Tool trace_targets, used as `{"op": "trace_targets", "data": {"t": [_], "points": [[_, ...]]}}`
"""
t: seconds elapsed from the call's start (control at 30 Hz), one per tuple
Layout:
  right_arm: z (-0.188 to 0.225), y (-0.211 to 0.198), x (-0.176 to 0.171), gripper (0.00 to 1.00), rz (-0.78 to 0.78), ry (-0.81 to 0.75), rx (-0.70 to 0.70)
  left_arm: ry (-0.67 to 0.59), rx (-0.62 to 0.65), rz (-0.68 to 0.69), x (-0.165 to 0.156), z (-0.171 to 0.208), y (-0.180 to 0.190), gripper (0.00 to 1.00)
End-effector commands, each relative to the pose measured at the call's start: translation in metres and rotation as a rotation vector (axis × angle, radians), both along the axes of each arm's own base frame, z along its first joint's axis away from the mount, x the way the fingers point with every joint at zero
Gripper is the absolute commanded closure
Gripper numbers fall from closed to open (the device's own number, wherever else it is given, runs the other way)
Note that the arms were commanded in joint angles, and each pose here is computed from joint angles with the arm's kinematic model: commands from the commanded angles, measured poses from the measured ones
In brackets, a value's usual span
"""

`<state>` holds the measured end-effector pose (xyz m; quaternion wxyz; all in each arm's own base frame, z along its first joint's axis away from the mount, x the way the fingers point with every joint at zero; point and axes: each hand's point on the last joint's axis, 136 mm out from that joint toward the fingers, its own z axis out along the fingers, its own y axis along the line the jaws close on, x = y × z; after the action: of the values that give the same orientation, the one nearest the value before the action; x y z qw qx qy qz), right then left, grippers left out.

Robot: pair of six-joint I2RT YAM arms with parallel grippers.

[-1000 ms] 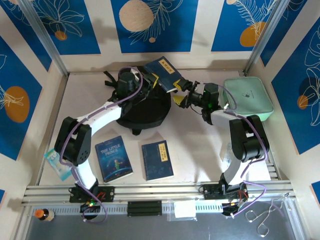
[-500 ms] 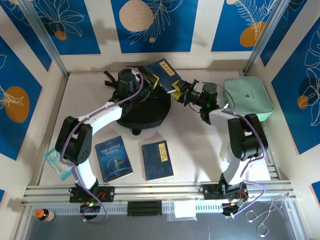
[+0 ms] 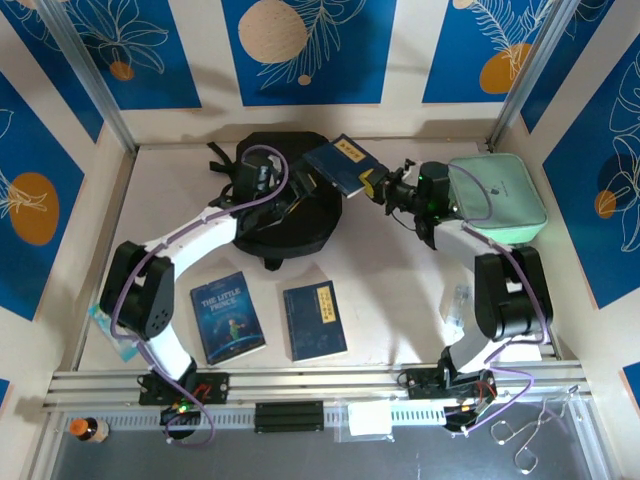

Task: Pack the student bag
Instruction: Pass the book, then rotate the student bag at the top-center of the table.

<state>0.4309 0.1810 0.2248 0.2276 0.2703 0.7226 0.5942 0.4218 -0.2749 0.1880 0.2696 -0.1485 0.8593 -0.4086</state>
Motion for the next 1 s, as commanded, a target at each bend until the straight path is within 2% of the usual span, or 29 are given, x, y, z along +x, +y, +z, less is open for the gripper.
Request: {"op": "trace_targets", "data": {"t": [0.0, 0.27, 0.43, 0.63, 0.83, 0.97], "points": [[-0.004, -0.02, -0.01, 1.0, -0.029, -0.03, -0.14, 0.08, 0.234, -0.086, -0.027, -0.049, 0.023, 0.39], [-0.017, -0.048, -0.022, 1.0, -0.08, 0.004, -0.263, 0.17, 0.231, -0.272, -0.047, -0.089, -0.035, 0.38], [-0.027, -0.063, -0.027, 0.99, -0.107, 0.048, -0.268, 0.203, 0.151, -0.353, -0.047, -0.105, -0.083, 0.38], [-0.034, -0.078, -0.032, 0.99, -0.139, 0.085, -0.265, 0.173, 0.074, -0.425, -0.034, -0.106, -0.136, 0.38], [-0.034, -0.092, -0.036, 0.99, -0.16, 0.09, -0.28, 0.114, 0.082, -0.48, -0.019, -0.095, -0.155, 0.38], [-0.033, -0.105, -0.04, 0.99, -0.182, 0.093, -0.296, 0.0, 0.22, -0.585, -0.027, -0.07, -0.139, 0.38]]}}
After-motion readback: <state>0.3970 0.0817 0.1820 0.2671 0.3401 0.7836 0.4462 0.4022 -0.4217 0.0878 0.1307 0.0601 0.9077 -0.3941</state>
